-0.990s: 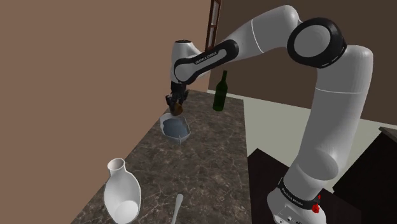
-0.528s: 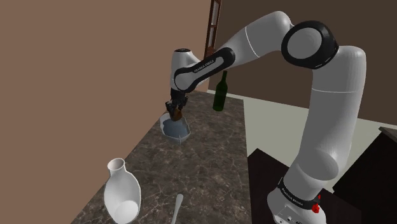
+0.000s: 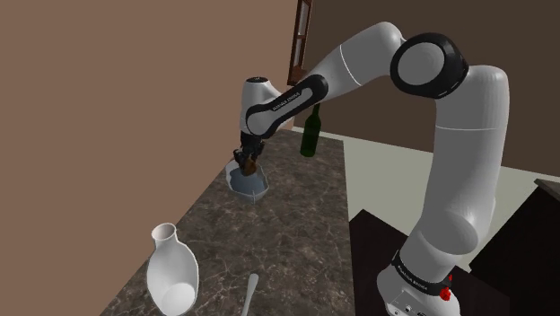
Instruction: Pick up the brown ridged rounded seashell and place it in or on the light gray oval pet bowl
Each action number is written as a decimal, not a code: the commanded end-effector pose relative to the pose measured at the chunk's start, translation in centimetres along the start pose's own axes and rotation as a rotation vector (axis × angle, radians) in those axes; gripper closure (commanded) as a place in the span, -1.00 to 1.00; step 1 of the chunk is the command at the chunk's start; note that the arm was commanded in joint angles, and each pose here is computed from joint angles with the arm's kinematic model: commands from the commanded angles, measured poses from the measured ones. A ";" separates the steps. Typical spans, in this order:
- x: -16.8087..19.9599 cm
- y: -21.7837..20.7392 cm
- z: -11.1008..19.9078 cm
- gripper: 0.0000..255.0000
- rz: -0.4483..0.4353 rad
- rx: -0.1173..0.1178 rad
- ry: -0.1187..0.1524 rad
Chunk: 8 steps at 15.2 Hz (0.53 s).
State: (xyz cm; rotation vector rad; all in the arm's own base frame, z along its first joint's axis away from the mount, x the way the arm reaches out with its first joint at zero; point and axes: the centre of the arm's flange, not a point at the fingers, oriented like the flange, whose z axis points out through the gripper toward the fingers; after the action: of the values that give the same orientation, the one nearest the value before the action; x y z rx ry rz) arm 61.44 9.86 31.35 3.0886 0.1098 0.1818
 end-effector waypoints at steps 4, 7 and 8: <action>0.0 0.0 0.0 -1.00 0.000 0.000 0.000; 0.0 0.0 0.0 -1.00 0.000 0.000 0.000; 0.0 0.0 0.0 -1.00 0.000 0.000 0.000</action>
State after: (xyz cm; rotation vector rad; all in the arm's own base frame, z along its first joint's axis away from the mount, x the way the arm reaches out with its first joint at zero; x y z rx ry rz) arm 61.45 9.87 31.36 3.0886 0.1098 0.1825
